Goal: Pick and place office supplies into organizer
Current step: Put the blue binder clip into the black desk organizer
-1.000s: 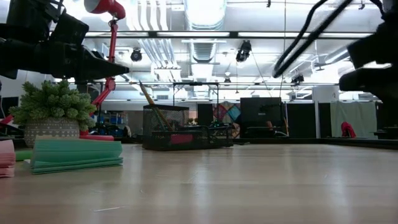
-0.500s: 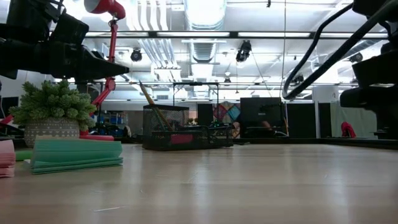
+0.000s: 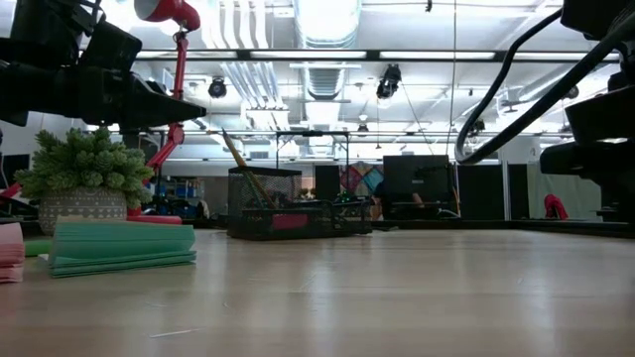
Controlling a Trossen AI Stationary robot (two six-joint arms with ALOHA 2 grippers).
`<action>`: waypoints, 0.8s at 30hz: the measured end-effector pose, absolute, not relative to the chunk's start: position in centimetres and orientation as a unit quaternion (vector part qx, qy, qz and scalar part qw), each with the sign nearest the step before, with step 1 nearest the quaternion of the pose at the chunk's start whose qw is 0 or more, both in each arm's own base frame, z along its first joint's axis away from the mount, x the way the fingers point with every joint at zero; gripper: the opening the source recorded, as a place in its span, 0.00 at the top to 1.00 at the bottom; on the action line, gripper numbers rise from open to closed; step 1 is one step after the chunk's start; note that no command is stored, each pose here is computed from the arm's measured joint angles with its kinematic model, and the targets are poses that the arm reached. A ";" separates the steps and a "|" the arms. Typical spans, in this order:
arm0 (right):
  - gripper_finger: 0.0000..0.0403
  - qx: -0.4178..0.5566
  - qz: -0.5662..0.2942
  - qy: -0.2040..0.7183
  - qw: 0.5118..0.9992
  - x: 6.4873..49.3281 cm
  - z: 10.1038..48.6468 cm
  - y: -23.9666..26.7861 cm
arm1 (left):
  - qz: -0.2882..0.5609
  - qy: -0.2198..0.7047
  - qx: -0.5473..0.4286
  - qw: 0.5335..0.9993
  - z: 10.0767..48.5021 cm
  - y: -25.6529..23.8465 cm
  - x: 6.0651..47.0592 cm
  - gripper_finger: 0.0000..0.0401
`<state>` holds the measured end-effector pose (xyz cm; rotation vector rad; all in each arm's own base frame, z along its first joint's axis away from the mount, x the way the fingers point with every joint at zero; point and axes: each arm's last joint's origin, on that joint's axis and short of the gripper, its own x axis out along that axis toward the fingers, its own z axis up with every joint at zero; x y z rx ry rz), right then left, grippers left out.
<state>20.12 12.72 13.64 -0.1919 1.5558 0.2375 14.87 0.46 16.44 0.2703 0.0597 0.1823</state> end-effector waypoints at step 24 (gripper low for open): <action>0.77 -0.093 0.107 0.716 0.683 19.7 13.5 12.5 | 0.091 0.030 0.134 0.986 16.4 0.5 14.9 0.65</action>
